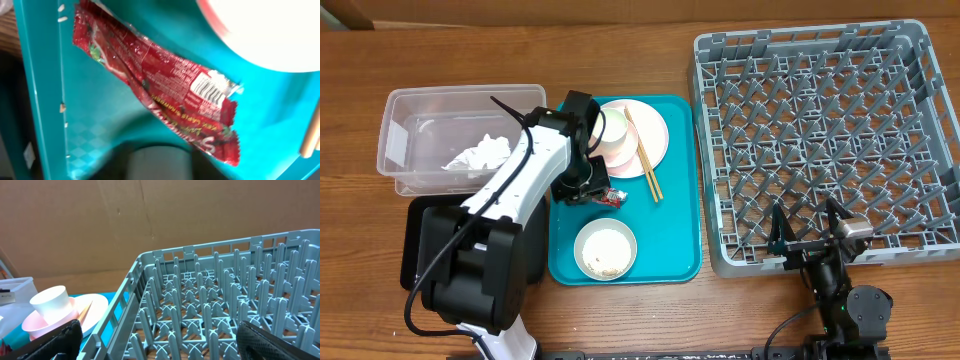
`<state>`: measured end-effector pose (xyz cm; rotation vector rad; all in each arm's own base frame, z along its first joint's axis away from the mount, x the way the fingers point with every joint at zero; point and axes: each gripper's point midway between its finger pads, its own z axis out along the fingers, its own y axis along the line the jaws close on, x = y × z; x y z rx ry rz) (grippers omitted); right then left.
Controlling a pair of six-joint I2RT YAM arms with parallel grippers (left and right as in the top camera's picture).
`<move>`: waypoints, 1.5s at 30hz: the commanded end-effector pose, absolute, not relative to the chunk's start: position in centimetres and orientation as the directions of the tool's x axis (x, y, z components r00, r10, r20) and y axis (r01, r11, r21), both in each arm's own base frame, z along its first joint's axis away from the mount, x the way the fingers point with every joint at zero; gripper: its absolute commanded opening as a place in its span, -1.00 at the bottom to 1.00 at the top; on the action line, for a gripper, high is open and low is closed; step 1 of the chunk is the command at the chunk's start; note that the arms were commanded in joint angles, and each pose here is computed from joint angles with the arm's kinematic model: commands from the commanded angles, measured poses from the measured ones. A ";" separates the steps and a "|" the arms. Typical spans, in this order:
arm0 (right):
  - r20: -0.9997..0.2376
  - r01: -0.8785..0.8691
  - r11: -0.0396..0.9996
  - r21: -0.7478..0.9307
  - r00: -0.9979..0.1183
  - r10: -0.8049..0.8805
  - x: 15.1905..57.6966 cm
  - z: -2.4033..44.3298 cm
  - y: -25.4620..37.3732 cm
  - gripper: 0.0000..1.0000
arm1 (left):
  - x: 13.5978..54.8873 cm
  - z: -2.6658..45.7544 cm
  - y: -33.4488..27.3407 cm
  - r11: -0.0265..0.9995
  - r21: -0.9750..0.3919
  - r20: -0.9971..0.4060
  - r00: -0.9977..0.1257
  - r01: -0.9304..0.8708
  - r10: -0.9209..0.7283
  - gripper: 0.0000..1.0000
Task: Sort waste into correct bins and load items into the dishwasher
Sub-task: 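Grasp the red snack wrapper with the left gripper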
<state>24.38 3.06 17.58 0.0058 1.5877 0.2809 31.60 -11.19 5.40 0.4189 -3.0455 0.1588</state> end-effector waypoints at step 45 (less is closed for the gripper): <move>-0.983 -0.166 0.969 0.182 -0.038 0.179 24.4 17.4 3.0 1.00 | 33.0 5.4 -12.3 0.899 -0.069 -0.010 -0.901 -0.433 -0.434 -0.40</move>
